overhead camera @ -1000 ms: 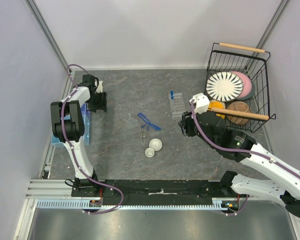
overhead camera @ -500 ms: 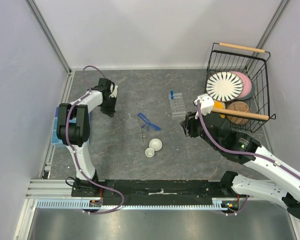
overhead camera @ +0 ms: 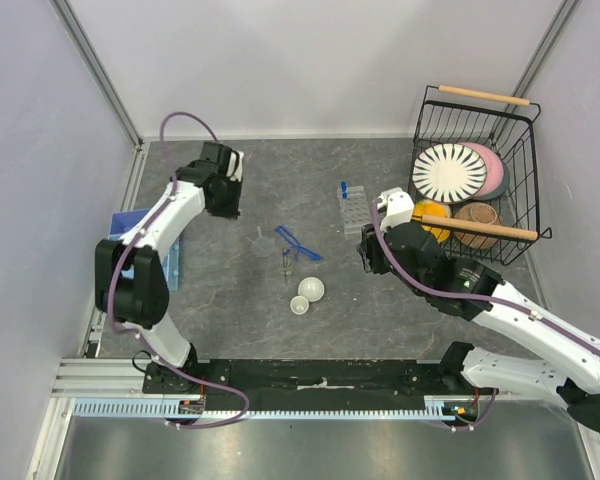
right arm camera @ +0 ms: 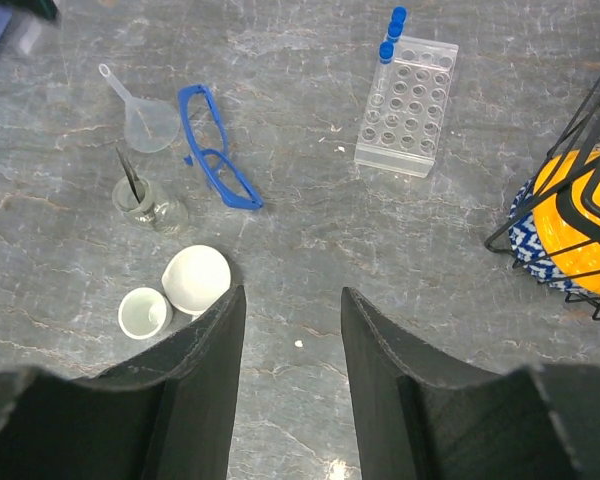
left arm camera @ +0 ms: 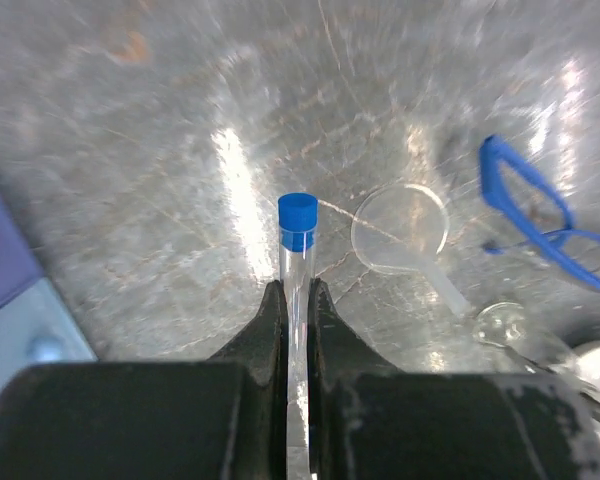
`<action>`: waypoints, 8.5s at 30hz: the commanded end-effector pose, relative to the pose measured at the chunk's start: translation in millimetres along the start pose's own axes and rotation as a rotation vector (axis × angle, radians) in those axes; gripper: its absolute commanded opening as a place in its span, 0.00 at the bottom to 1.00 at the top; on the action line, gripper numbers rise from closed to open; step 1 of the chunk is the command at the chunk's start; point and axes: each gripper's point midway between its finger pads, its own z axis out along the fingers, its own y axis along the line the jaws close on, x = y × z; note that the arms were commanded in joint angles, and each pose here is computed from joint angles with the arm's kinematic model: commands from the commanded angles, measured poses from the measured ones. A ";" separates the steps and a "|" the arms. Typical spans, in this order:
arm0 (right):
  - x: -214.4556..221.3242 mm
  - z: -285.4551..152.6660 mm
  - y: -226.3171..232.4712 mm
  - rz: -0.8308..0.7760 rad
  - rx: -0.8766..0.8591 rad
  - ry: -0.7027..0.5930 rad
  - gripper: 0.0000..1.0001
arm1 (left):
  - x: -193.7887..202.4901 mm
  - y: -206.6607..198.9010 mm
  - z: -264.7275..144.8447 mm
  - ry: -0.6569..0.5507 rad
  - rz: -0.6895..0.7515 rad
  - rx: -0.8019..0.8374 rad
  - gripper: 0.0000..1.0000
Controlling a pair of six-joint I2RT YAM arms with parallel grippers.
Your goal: Organize the chemistry lab equipment
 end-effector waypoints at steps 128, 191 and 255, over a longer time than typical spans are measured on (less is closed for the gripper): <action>-23.5 226.3 -64.8 -0.063 0.258 0.299 0.00 | 113.9 -159.5 -152.5 -0.315 0.292 0.564 1.00; 43.4 254.5 -81.5 -0.065 0.269 0.465 0.30 | 111.6 -152.2 -147.4 -0.320 0.298 0.517 1.00; 101.3 280.6 -104.8 0.289 0.535 0.330 0.62 | 111.3 -145.1 -153.7 -0.359 0.288 0.499 1.00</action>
